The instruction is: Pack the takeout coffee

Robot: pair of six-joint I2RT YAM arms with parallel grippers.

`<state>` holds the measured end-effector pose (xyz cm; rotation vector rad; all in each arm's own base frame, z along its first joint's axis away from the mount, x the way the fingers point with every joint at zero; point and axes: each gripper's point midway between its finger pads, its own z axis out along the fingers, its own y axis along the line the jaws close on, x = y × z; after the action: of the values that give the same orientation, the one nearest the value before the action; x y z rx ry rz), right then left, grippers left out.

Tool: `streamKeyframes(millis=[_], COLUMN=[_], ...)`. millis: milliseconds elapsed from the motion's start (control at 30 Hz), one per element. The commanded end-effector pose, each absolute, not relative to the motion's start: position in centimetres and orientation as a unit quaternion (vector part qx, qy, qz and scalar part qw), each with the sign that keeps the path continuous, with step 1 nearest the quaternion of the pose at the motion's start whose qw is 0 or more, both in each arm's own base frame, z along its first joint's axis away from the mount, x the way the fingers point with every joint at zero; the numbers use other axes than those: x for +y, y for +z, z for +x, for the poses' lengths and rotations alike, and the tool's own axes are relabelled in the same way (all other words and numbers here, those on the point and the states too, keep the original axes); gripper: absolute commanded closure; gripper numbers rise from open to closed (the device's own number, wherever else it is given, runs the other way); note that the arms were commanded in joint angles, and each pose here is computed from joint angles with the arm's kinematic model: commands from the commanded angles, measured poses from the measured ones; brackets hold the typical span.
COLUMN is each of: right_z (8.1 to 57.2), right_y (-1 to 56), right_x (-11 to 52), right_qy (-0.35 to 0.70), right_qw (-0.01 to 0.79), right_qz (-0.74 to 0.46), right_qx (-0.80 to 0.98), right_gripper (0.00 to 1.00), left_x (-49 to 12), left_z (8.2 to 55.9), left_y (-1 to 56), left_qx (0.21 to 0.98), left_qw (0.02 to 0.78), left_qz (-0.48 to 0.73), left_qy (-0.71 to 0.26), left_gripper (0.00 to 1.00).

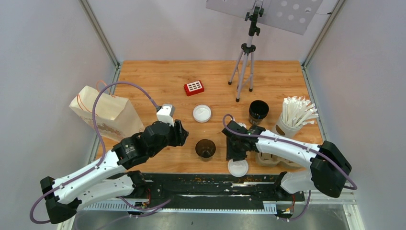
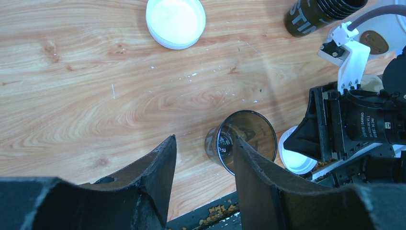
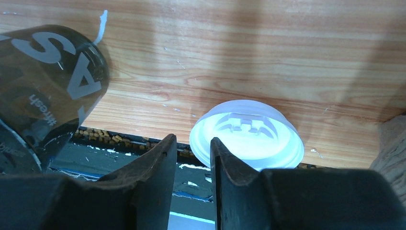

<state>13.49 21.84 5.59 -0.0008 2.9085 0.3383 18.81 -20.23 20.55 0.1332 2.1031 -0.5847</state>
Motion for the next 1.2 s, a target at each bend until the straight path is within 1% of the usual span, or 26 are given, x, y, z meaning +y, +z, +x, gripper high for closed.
streamKeyframes(millis=[0,233,333,600,733,800,967,1067,1167], right_z=[13.6,13.8,13.9,14.5,14.6,14.8,16.3,16.9,17.2], right_y=[5.3,3.6,3.4,3.8,3.8,4.2,7.0,9.2,11.9], right_x=[22.7,22.2,22.2,22.3,22.2,22.1,21.9,22.2,23.2], right_qy=[0.125,0.072,0.067,0.077,0.079,0.08,0.085,0.105,0.147], right_qw=[0.104,0.078,0.079,0.102,0.107,0.115,0.166,0.194,0.214], right_qz=[0.023,0.034,0.039,0.031,0.022,0.007,-0.03,-0.044,-0.064], right_qx=[0.986,0.994,0.994,0.991,0.991,0.99,0.982,0.974,0.964], right_gripper=[0.68,0.7,0.72,0.88,1.0,1.0,1.0,1.0,1.0], left_x=[-19.9,-19.7,-19.6,-19.5,-19.6,-19.6,-19.4,-19.6,-20.1], left_z=[19.2,19.1,19.1,19.1,19.0,19.0,19.0,19.0,18.8], left_y=[21.2,21.0,21.0,20.9,21.0,21.2,21.9,22.8,23.8], left_qx=[0.848,0.849,0.849,0.849,0.848,0.848,0.845,0.837,0.82], left_qw=[0.472,0.471,0.472,0.472,0.472,0.471,0.478,0.488,0.503], left_qz=[0.049,0.049,0.048,0.045,0.045,0.047,0.057,0.07,0.103], left_qy=[-0.235,-0.233,-0.232,-0.233,-0.235,-0.236,-0.232,-0.239,-0.253], left_gripper=[0.45,0.45,0.45,0.44,0.44,0.44,0.44,0.43,0.41])
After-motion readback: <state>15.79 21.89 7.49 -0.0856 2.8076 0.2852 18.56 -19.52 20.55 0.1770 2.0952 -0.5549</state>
